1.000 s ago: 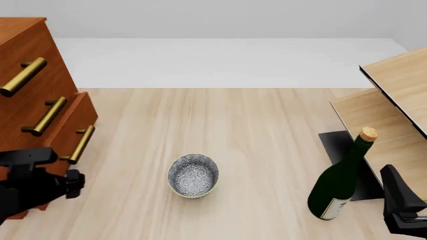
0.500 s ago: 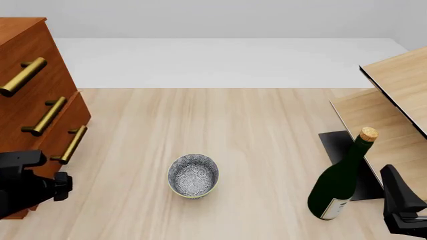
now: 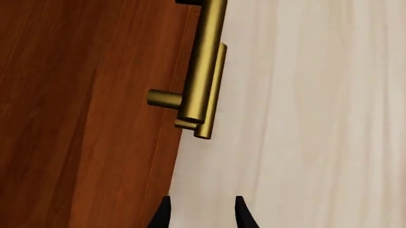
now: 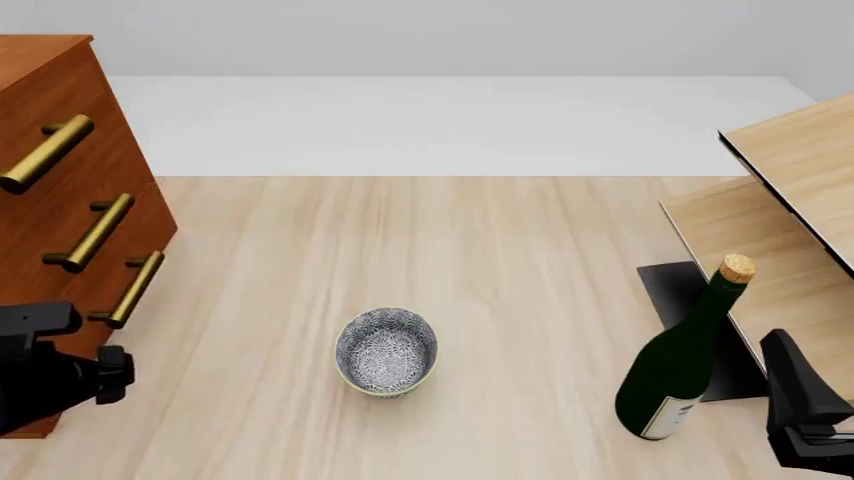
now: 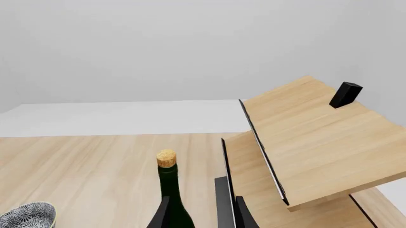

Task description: Close the bottom drawer of the cabinet and open the top drawer.

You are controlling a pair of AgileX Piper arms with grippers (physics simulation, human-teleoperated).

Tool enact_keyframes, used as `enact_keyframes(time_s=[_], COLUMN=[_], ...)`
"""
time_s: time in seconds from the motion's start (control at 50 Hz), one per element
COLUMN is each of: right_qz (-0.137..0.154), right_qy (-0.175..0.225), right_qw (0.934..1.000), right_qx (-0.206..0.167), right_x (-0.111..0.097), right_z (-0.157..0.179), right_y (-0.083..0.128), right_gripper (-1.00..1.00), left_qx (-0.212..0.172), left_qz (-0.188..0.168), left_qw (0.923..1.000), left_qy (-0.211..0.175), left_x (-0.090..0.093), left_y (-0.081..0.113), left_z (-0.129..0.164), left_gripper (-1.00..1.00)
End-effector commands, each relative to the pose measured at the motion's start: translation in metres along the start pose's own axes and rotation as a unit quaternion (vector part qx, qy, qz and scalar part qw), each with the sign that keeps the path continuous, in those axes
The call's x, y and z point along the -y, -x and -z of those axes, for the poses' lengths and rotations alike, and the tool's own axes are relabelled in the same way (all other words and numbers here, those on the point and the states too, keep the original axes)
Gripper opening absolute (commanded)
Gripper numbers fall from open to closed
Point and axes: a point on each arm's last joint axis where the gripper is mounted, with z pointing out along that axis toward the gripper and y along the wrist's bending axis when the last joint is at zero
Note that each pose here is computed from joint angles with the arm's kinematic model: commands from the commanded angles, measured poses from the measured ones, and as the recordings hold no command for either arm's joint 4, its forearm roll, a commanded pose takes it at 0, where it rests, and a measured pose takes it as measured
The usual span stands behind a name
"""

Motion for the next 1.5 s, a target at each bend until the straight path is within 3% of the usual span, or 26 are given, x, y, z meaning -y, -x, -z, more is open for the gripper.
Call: enact_keyframes(time_s=[0.02, 0.18, 0.64, 0.84, 0.96, 1.04, 1.16, 1.24, 1.28, 1.34, 1.36, 1.38, 1.5], right_qz=[0.0, 0.0, 0.0, 0.0, 0.0, 0.0, 0.0, 0.0, 0.0, 0.0, 0.0, 0.0, -0.001], right_qy=[0.0, 0.0, 0.0, 0.0, 0.0, 0.0, 0.0, 0.0, 0.0, 0.0, 0.0, 0.0, -0.001], right_qw=[1.0, 1.0, 1.0, 1.0, 1.0, 1.0, 1.0, 1.0, 1.0, 1.0, 1.0, 1.0, 1.0], right_qx=[0.0, 0.0, 0.0, 0.0, 0.0, 0.0, 0.0, 0.0, 0.0, 0.0, 0.0, 0.0, 0.0], right_x=[0.0, 0.0, 0.0, 0.0, 0.0, 0.0, 0.0, 0.0, 0.0, 0.0, 0.0, 0.0, 0.0], right_z=[0.0, 0.0, 0.0, 0.0, 0.0, 0.0, 0.0, 0.0, 0.0, 0.0, 0.0, 0.0, 0.0], right_y=[0.0, 0.0, 0.0, 0.0, 0.0, 0.0, 0.0, 0.0, 0.0, 0.0, 0.0, 0.0, 0.0], right_gripper=[1.0, 1.0, 1.0, 1.0, 1.0, 1.0, 1.0, 1.0, 1.0, 1.0, 1.0, 1.0, 1.0], left_qx=[0.0, 0.001, -0.003, 0.011, 0.037, 0.045, 0.092, 0.132, 0.156, 0.164, 0.176, 0.179, 0.231], left_qz=[0.001, 0.0, -0.013, -0.044, -0.091, -0.103, -0.158, -0.203, -0.23, -0.241, -0.26, -0.268, -0.343], left_qw=[1.0, 0.9999, 0.9963, 0.9922, 0.9854, 0.9821, 0.97, 0.9589, 0.9495, 0.9461, 0.9376, 0.9351, 0.9012], left_qy=[-0.003, -0.013, -0.085, -0.116, -0.139, -0.151, -0.16, -0.148, -0.145, -0.143, -0.148, -0.148, -0.13], left_x=[0.001, 0.007, 0.045, 0.06, 0.071, 0.077, 0.081, 0.075, 0.075, 0.074, 0.078, 0.078, 0.077], left_y=[0.001, 0.001, 0.014, 0.021, 0.026, 0.03, 0.042, 0.048, 0.05, 0.051, 0.051, 0.051, 0.046], left_z=[0.0, 0.003, 0.01, 0.019, 0.029, 0.033, 0.048, 0.061, 0.067, 0.069, 0.072, 0.073, 0.08], left_gripper=[1.0, 1.0, 1.0, 1.0, 1.0, 1.0, 1.0, 1.0, 1.0, 1.0, 1.0, 1.0, 1.0])
